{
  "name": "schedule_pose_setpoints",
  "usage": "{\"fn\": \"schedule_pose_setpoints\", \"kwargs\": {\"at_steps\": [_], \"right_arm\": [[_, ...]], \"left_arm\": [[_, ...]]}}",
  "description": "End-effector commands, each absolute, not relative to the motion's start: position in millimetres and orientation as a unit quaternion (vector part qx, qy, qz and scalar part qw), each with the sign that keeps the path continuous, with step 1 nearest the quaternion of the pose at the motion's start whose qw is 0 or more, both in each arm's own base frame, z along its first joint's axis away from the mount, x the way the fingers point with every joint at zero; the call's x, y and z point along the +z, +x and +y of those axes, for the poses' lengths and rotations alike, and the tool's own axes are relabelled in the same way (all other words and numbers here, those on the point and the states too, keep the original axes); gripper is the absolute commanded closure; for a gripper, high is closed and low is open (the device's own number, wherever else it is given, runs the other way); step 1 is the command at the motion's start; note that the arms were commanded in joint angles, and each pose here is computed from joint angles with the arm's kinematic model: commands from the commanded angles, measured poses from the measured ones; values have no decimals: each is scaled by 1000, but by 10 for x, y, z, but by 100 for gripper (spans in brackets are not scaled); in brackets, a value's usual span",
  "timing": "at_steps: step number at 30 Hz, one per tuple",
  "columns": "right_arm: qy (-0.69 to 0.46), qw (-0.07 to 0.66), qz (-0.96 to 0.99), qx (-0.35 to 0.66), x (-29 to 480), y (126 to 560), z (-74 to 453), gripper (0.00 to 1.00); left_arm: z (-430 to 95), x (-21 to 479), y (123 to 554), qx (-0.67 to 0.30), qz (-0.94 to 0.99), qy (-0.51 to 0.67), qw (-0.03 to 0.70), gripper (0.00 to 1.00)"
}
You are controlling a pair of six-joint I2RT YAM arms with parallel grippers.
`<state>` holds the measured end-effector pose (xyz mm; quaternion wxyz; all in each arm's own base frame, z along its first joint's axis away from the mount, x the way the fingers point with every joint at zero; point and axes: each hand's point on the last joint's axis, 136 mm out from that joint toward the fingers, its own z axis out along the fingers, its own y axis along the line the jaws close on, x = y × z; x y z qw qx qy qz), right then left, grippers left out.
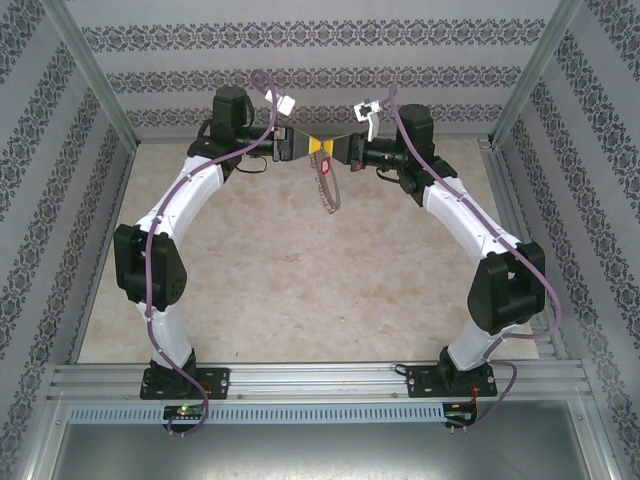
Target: Put the keys on the keyring
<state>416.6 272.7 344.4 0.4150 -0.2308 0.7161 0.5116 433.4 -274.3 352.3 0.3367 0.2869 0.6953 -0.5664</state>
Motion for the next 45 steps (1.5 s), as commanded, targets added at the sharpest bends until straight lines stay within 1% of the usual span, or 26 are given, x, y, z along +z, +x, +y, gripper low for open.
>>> {"fn": "schedule_pose_setpoints", "kwargs": {"at_steps": [1,15,29,38,45], "right_arm": [[-257,448,684,516,3766,4018,2720,100],[-257,448,682,518,3776,4006,2716,100],[-258,446,681,520,3772,4012,2758,100],[-253,450,684,516,3775,4033,2734,100],[-275,469,668,508,3856,3795,2772,100]], "left_arm": [[-2685,3540,4358,-556,694,291,354,71],[-2627,3536,4408,-560,693,279,359,71],[-2650,3681,4341,-585,663,286,370,69],[-2487,3761,4316,-551,680,279,395,67],[-2397,3884,4053,-538,681,289,404,65]]}}
